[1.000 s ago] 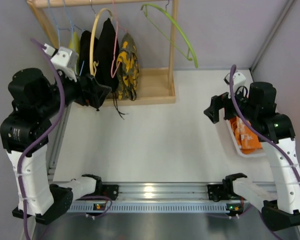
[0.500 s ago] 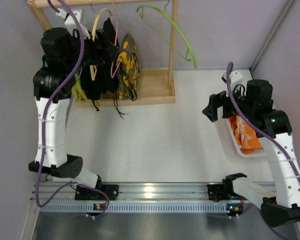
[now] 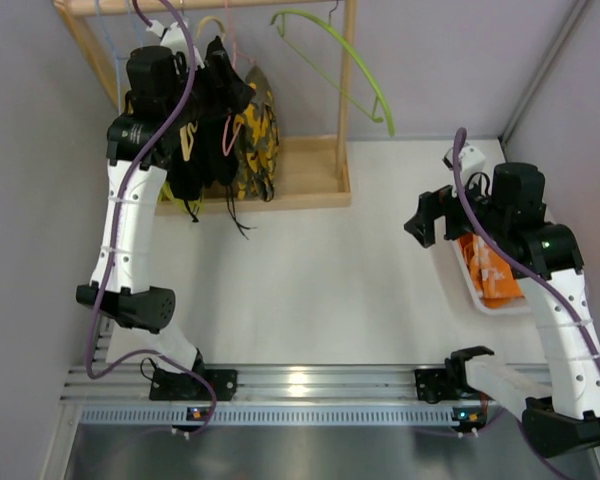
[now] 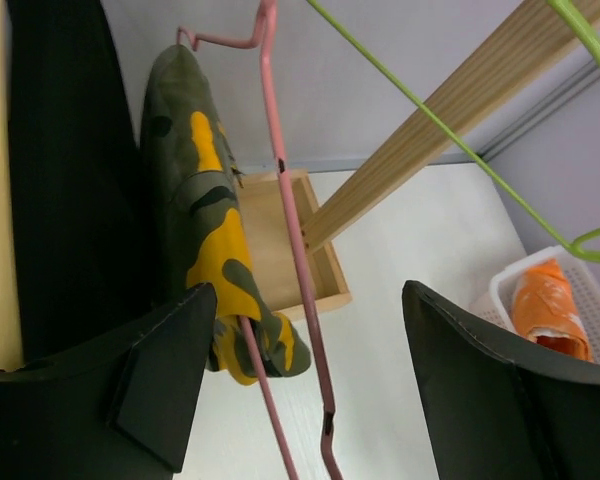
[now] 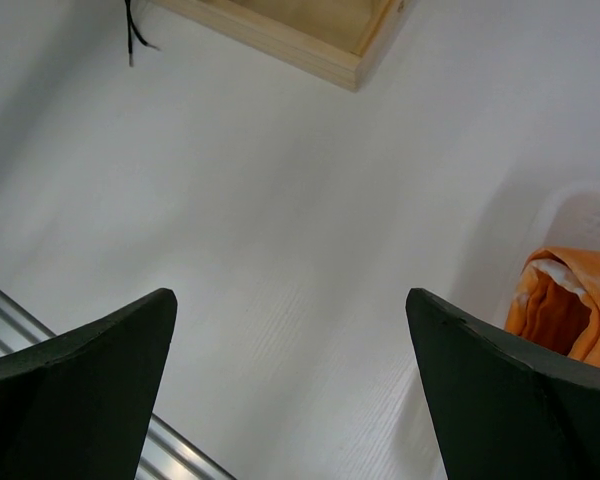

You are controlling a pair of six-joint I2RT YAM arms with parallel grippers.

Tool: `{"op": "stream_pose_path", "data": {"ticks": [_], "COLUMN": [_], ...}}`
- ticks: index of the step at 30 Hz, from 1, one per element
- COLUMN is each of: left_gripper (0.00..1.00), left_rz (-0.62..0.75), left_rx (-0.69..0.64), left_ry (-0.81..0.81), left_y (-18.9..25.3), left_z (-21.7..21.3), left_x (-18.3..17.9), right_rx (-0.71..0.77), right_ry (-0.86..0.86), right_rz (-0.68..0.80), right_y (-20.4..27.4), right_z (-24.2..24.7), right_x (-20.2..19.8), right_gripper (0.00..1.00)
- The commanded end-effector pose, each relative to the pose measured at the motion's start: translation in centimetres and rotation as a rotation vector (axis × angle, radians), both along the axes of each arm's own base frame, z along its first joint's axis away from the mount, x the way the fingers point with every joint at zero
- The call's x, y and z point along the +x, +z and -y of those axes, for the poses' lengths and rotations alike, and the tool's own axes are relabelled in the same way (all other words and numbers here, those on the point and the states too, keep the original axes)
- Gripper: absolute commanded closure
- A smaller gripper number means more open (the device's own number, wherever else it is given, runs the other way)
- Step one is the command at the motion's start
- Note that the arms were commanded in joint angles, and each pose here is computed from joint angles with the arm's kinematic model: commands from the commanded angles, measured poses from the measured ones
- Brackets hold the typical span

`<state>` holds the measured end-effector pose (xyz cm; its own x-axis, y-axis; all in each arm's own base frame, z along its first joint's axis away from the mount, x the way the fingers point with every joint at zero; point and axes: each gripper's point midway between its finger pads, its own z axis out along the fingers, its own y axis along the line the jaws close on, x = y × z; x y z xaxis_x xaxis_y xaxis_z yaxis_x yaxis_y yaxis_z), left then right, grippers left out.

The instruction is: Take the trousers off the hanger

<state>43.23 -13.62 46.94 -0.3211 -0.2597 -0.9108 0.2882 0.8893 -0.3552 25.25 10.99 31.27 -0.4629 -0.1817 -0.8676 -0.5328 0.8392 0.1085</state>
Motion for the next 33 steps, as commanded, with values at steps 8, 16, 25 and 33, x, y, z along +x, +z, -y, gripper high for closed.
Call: {"op": "stream_pose_path", "data": {"ticks": [8,16,25,33], "left_gripper": [0.33,0.44,0.54,0.67], "left_rz": [0.041,-0.001,-0.112,-0.144], "left_rx": [-0.316,-0.392,-0.672,-0.788], "left_ry": [-0.278,-0.312,-0.377,-0.349], "left_y": [3.8,3.1,2.9,3.3], "left_z": [5.7,6.4,6.1,5.6], "left_x": [0.1,0.7,3.0,3.3], "right_rx": [0.011,0.015,0.013,0.010], "right_ry": [-0.021,0.004,-0.001,-0.004], "right_rz": [0.027,0.018,0.008,-0.004], "right_y": [0.3,0.1,-0.1,-0.5], "right_z": [0.3,0.0,0.0,0.0], "right_x": [0.2,0.2,0.4,0.9], "right_gripper": [0.01,0.00,0.01,0.00]}}
